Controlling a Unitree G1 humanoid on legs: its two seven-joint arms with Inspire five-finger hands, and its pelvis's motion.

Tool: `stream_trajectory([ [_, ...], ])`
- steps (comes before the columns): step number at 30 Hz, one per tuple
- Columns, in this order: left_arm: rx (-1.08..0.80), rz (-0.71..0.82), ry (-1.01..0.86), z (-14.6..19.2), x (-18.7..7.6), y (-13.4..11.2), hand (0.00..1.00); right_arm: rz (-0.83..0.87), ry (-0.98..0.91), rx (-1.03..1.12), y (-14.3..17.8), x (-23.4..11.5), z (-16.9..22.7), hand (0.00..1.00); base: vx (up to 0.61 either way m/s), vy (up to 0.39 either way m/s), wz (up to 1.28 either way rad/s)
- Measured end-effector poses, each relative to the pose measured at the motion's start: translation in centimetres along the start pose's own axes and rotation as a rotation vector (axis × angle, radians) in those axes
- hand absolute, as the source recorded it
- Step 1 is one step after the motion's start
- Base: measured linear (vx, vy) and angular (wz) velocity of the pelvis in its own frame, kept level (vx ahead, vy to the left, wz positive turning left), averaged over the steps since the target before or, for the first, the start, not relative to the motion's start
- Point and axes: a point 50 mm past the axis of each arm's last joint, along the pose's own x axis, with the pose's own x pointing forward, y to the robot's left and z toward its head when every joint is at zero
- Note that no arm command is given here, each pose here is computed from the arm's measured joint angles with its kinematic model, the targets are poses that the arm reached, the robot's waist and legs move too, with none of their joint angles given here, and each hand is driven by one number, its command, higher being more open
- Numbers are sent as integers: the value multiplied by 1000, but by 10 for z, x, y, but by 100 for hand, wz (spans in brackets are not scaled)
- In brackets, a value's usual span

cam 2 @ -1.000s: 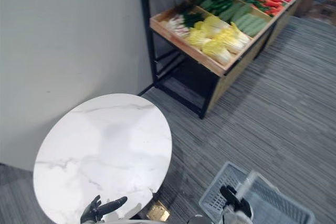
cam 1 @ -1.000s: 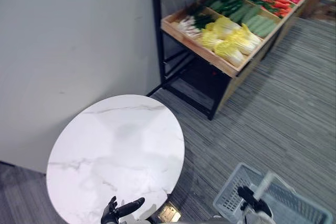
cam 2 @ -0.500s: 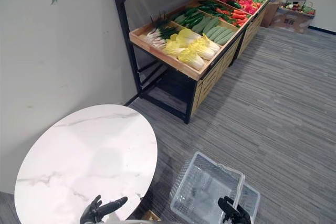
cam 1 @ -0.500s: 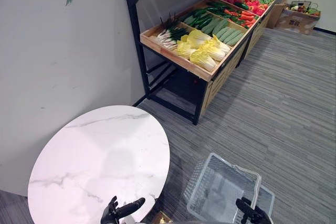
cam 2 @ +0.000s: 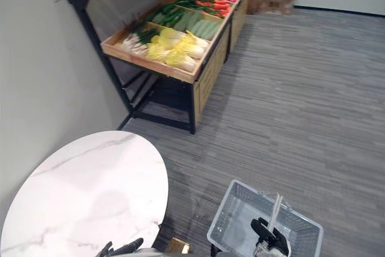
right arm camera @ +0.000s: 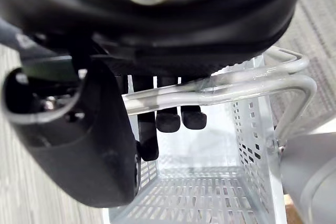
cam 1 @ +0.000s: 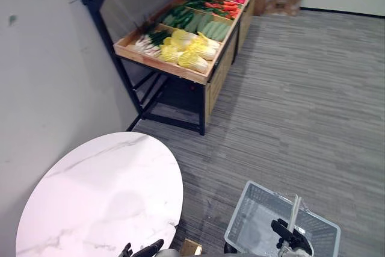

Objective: Pick vegetable in the basket

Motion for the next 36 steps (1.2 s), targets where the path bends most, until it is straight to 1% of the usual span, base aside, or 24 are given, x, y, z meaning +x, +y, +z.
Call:
stream_trajectory([
  [1, 1, -4, -1, 0, 0, -1, 100, -21, 10, 20, -6, 0, -3, 0, 7, 167, -9],
  [2, 9, -21, 2, 0, 0, -7, 100, -62, 18, 53, -19, -1, -5, 0, 14, 143, 9],
  [4, 34, -52, -8, 3, 1, -16, 100, -92, 24, 79, -28, -2, -7, 0, -18, 135, 20],
  [5, 48, -74, -21, 8, 3, -23, 100, -106, 34, 87, -30, -2, -9, 0, -36, 127, 18],
  [8, 80, -101, -30, 13, 4, -31, 100, -97, 57, 89, -25, -3, -15, 0, -52, 129, 3],
  [13, 122, -105, -27, 12, 5, -27, 100, -77, 100, 92, -19, -8, -31, 0, -10, 49, -3],
  [20, 145, -120, 0, 9, 6, -29, 100, -68, 96, 99, -20, -6, -27, 0, 38, 14, -1],
  [21, 124, -76, 9, 11, 9, -15, 100, -39, 102, 107, -11, -5, -27, 0, 0, 0, 0],
  [27, 112, -70, 12, 10, 8, -14, 100, -40, 102, 109, -12, -5, -27, 0, 0, 0, 3],
  [36, 93, -33, 28, 4, 6, -4, 100, -25, 89, 111, -8, -5, -25, 0, 23, 3, -15],
])
